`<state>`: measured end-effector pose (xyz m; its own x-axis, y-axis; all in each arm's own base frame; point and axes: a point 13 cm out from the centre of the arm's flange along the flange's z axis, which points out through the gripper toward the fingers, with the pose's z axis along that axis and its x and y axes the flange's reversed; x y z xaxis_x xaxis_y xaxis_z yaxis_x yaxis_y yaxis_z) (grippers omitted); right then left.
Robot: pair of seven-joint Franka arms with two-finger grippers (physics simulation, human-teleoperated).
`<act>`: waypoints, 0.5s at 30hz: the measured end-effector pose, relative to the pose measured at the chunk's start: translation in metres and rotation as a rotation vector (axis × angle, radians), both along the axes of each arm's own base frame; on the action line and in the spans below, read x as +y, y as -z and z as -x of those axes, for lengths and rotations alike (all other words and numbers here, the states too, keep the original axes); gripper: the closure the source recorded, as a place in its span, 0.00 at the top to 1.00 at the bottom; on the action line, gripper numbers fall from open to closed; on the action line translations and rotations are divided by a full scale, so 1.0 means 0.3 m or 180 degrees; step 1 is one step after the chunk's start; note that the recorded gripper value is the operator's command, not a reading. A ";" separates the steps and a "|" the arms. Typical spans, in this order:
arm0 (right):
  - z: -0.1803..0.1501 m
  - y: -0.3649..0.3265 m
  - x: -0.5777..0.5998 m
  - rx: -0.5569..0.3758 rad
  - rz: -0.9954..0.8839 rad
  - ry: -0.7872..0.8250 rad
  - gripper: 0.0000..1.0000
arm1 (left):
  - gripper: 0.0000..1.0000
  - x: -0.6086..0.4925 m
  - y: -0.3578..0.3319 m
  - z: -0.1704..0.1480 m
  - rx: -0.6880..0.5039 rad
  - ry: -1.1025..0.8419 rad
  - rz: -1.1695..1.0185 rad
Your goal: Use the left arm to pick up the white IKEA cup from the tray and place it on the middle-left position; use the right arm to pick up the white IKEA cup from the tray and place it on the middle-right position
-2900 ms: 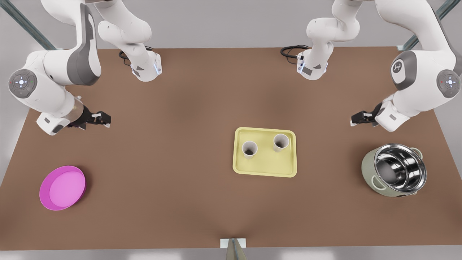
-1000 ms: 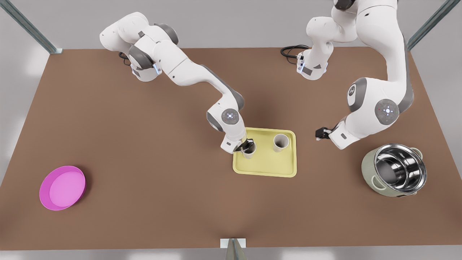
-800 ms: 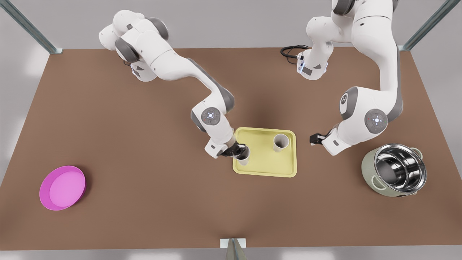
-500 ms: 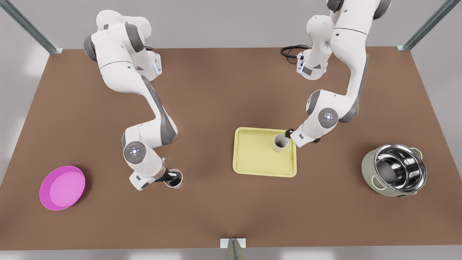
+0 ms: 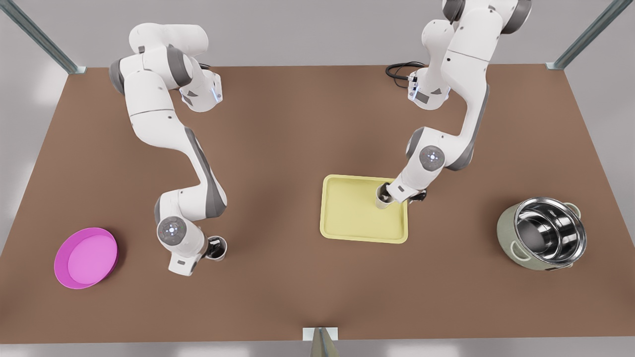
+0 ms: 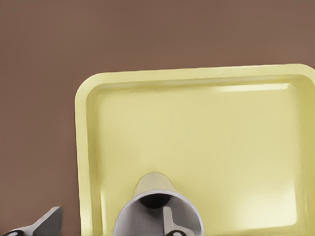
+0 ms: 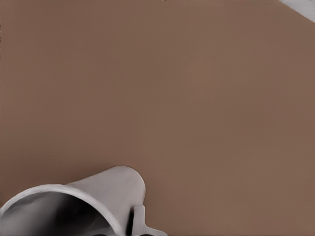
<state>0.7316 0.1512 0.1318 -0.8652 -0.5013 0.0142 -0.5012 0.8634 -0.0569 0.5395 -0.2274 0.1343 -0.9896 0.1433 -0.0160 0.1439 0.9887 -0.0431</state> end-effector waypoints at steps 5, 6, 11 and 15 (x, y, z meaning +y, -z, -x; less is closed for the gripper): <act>-0.009 0.017 -0.003 -0.0013 0.0027 -0.0338 1.00 | 1.00 0.006 0.090 0.010 0.0036 -0.0051 -0.0046; -0.012 0.018 -0.006 -0.0024 0.0049 -0.0388 1.00 | 0.95 0.006 0.103 0.011 0.0037 -0.0062 -0.0048; -0.023 0.015 -0.008 -0.0067 0.0115 -0.0557 1.00 | 0.40 -0.004 0.111 -0.007 -0.0016 -0.0126 -0.0030; -0.019 0.014 0.013 -0.0049 0.0051 -0.0672 1.00 | 0.28 -0.009 0.098 -0.020 -0.0055 -0.0178 -0.0014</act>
